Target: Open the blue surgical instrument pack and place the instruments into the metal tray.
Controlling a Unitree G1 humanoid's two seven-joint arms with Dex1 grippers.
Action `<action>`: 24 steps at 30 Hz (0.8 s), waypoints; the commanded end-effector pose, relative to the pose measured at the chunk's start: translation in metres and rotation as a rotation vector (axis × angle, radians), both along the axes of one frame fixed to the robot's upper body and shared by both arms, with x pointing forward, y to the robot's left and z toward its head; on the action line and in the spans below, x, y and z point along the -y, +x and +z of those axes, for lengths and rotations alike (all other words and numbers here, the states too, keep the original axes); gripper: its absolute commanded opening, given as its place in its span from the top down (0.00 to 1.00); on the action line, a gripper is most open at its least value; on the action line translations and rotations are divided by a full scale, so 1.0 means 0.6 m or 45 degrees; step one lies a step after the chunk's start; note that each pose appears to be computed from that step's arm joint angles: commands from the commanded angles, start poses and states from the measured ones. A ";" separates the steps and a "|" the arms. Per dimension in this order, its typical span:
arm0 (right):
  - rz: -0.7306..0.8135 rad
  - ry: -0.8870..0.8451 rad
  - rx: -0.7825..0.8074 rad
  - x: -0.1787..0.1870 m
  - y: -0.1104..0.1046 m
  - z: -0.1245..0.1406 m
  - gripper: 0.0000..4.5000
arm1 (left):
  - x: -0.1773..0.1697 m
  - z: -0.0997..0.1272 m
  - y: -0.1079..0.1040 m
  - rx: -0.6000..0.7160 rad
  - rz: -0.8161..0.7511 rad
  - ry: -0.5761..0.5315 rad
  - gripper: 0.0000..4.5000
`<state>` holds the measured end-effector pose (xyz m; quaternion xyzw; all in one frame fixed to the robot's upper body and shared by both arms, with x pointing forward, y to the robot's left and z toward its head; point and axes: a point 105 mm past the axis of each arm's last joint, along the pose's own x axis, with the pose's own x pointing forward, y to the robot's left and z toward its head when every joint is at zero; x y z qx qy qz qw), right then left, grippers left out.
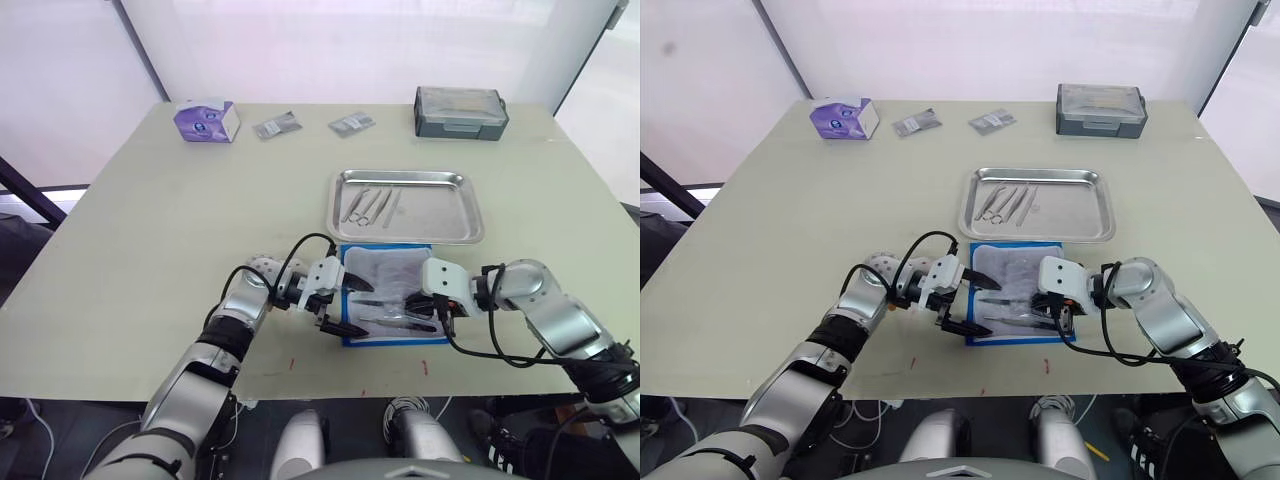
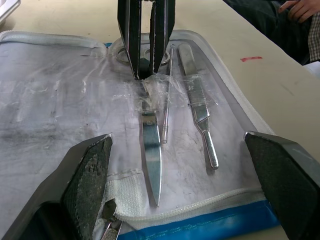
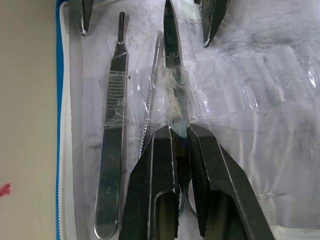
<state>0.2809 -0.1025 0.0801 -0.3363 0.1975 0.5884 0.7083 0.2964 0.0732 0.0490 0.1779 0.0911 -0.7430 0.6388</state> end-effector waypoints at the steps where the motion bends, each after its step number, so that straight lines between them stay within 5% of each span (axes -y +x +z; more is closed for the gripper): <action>1: 0.040 -0.040 -0.007 -0.005 -0.011 0.001 0.98 | -0.017 -0.080 -0.035 -0.199 0.010 0.191 0.00; 24: 0.102 -0.153 0.088 -0.008 -0.012 0.037 0.98 | -0.012 -0.084 -0.044 -0.212 -0.003 0.180 0.00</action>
